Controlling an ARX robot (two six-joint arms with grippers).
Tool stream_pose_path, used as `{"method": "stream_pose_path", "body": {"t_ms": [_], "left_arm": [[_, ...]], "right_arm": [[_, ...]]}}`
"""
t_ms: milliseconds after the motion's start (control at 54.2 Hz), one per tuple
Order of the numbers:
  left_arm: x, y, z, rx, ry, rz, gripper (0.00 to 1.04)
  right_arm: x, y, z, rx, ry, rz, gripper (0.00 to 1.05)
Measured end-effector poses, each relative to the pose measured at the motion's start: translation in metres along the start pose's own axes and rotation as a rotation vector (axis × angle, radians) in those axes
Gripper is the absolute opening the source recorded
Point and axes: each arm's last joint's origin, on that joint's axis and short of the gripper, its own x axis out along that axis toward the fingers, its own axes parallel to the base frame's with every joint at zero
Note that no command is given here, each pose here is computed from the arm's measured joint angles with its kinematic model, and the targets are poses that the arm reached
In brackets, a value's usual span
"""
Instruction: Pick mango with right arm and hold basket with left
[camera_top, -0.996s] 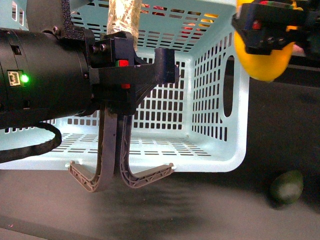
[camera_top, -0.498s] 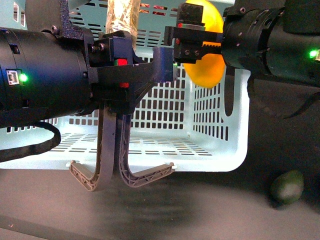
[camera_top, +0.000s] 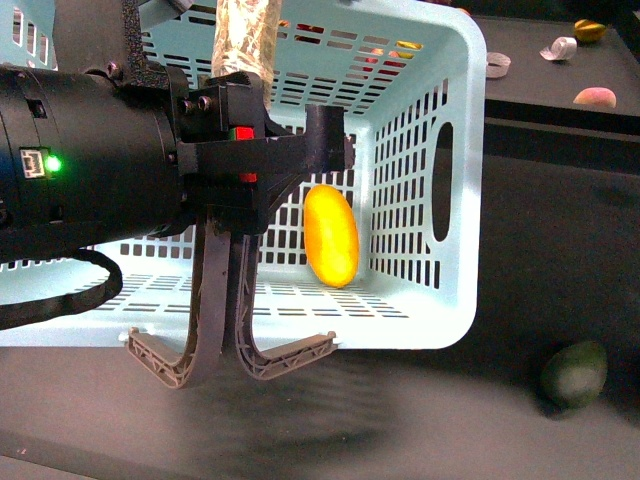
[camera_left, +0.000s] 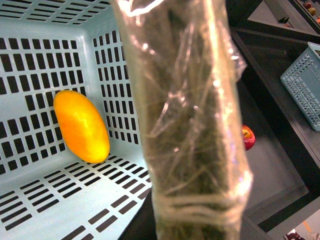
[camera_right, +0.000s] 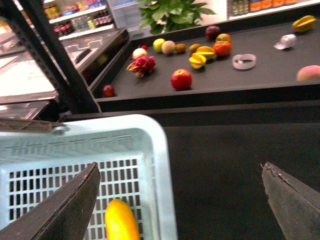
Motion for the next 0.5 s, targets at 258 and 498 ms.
{"method": "stream_pose_path", "body": {"t_ms": [258, 498], "left_arm": [[0.000, 0.000, 0.000, 0.000, 0.002, -0.006, 0.07], [0.000, 0.000, 0.000, 0.000, 0.002, -0.007, 0.07]], "right_arm": [[-0.080, -0.036, 0.004, 0.060, -0.054, -0.202, 0.97], [-0.127, -0.044, -0.016, 0.118, -0.057, -0.315, 0.97]]}}
